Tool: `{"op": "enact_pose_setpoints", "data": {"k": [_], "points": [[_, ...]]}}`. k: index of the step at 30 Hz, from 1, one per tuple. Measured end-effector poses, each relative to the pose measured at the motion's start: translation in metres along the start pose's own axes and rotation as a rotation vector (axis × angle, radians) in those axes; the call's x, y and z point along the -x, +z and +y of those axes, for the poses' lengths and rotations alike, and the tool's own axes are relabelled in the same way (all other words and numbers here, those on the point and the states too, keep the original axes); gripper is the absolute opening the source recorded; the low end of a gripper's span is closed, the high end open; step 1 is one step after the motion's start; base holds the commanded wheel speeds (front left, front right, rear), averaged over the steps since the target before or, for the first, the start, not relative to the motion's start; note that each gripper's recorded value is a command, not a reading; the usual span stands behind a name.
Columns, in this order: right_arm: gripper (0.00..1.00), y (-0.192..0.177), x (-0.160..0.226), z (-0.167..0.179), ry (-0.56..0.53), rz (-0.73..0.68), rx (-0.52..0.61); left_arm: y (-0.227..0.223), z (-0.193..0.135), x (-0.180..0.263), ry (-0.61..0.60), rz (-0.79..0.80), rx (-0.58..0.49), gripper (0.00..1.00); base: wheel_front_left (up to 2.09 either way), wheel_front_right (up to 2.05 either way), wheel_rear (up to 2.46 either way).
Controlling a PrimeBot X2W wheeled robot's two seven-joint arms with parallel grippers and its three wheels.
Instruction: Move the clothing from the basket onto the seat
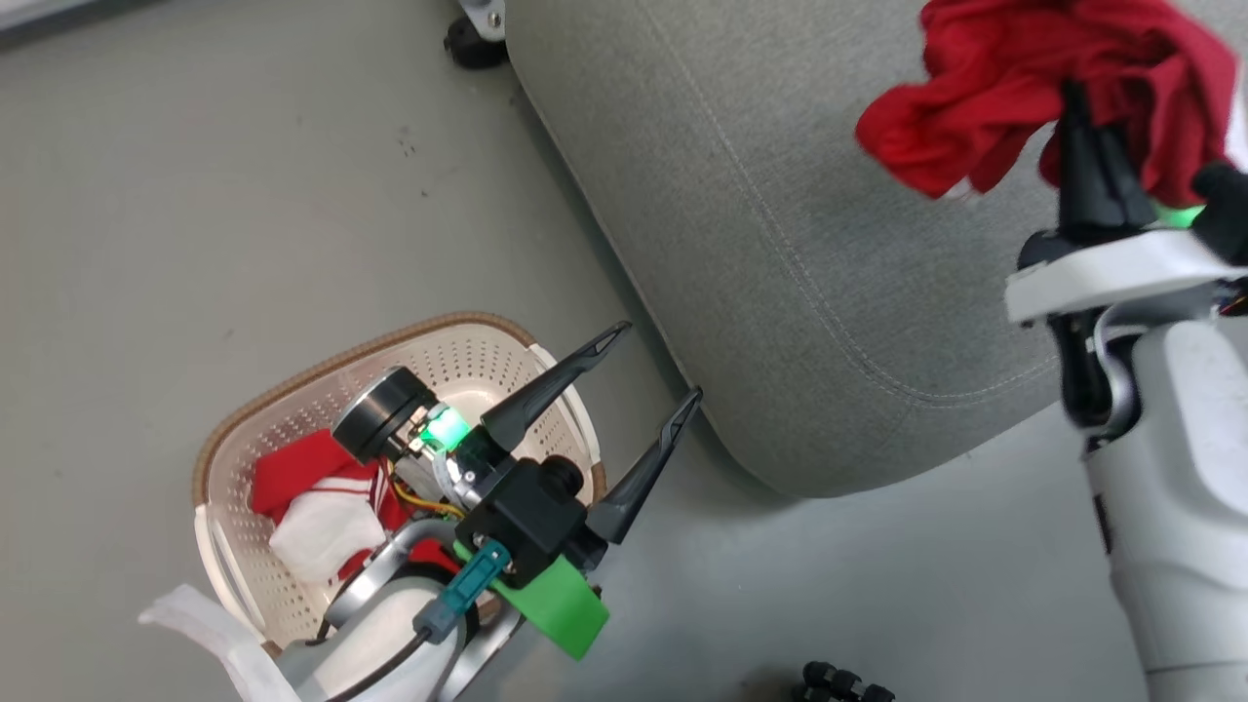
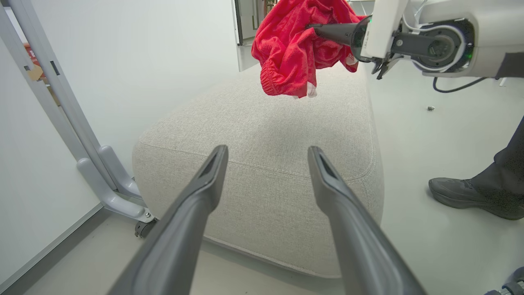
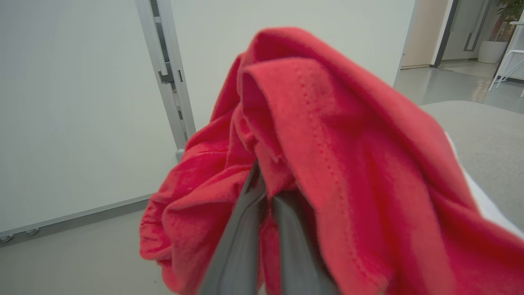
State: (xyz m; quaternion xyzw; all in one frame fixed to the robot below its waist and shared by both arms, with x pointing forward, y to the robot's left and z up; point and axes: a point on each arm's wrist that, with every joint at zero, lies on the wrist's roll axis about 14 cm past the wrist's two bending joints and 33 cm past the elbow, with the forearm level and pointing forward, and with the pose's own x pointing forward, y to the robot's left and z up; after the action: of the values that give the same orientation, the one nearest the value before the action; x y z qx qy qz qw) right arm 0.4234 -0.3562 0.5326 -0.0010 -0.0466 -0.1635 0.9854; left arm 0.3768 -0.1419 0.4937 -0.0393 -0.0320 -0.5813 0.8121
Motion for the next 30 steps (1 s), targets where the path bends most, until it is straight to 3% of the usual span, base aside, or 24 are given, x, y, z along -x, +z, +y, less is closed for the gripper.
{"op": "enact_pose_setpoints", "data": {"k": [8, 15, 16, 17, 18, 19, 26, 30], "points": [[0.00, -0.008, -0.065, -0.028, -0.058, -0.004, 0.101, -0.027, 0.037, -0.004, 0.039, -0.020, 0.022, 1.00, 0.00, 0.00, 0.00], [0.00, -0.058, -0.102, -0.040, -0.097, 0.084, 0.133, -0.063, 0.069, 0.004, 0.108, -0.006, 0.055, 1.00, 0.00, 0.00, 0.00], [0.12, -0.069, -0.104, -0.040, -0.100, 0.104, 0.134, -0.069, 0.073, 0.006, 0.121, 0.000, 0.063, 1.00, 0.00, 0.00, 0.00], [0.34, -0.079, -0.105, -0.039, -0.102, 0.124, 0.133, -0.075, 0.076, 0.008, 0.135, 0.005, 0.072, 1.00, 0.00, 0.00, 0.00], [0.72, -0.088, -0.106, -0.039, -0.106, 0.139, 0.131, -0.079, 0.077, 0.010, 0.141, 0.011, 0.080, 1.00, 0.00, 0.00, 0.00], [1.00, -0.098, -0.106, -0.038, -0.110, 0.158, 0.128, -0.085, 0.079, 0.013, 0.150, 0.020, 0.086, 1.00, 0.00, 0.00, 0.00], [1.00, -0.142, -0.100, -0.028, -0.104, 0.239, 0.111, -0.107, 0.090, 0.027, 0.209, 0.062, 0.110, 1.00, 0.00, 0.00, 0.00], [1.00, -0.148, -0.082, -0.025, -0.104, 0.261, 0.100, -0.099, 0.094, 0.027, 0.236, 0.031, 0.109, 1.00, 0.00, 0.00, 0.00]]}}
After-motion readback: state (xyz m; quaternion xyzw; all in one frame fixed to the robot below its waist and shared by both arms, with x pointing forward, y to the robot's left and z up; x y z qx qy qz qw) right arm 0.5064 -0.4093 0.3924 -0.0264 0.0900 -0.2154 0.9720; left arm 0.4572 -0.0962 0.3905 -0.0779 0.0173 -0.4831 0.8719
